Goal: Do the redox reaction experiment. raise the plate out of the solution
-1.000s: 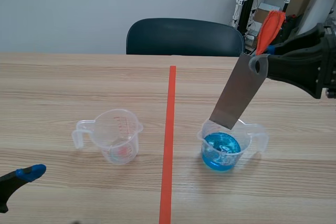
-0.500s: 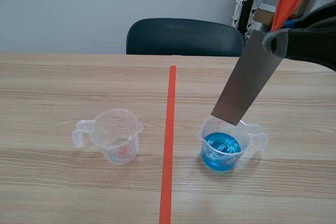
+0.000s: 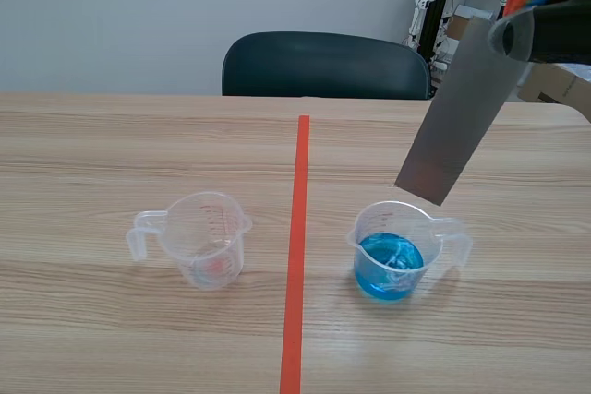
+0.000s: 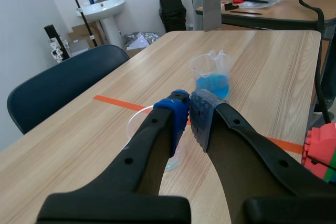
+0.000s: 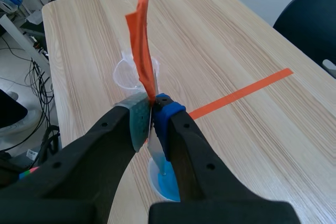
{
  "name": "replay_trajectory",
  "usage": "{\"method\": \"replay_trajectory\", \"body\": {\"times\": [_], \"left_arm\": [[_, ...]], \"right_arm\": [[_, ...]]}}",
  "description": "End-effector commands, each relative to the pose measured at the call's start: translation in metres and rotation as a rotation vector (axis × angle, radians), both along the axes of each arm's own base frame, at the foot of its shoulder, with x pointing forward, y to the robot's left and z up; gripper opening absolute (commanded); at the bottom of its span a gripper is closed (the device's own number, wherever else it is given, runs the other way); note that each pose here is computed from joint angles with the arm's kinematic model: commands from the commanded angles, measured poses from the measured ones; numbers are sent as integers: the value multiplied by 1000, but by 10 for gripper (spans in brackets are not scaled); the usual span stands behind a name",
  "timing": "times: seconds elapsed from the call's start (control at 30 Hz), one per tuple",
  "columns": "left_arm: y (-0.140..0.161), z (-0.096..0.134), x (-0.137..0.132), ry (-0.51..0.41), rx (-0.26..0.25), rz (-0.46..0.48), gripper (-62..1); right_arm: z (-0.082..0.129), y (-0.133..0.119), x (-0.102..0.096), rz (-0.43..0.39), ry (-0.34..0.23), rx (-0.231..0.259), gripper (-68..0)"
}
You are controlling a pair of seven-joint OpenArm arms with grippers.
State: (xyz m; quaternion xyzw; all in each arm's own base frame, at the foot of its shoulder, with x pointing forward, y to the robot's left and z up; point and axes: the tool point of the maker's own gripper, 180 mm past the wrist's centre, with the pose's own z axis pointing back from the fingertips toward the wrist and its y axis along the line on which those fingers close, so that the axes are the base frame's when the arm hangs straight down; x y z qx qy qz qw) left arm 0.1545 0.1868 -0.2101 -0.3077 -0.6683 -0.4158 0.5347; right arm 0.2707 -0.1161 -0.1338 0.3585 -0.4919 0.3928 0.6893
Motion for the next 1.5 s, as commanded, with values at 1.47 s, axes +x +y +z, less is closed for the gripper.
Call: {"method": "replay_trajectory", "body": {"times": [1.47], "left_arm": [[-124, 26, 103, -133, 387, -199, -569]], "right_arm": [[25, -6, 22, -88, -53, -96, -669]]}}
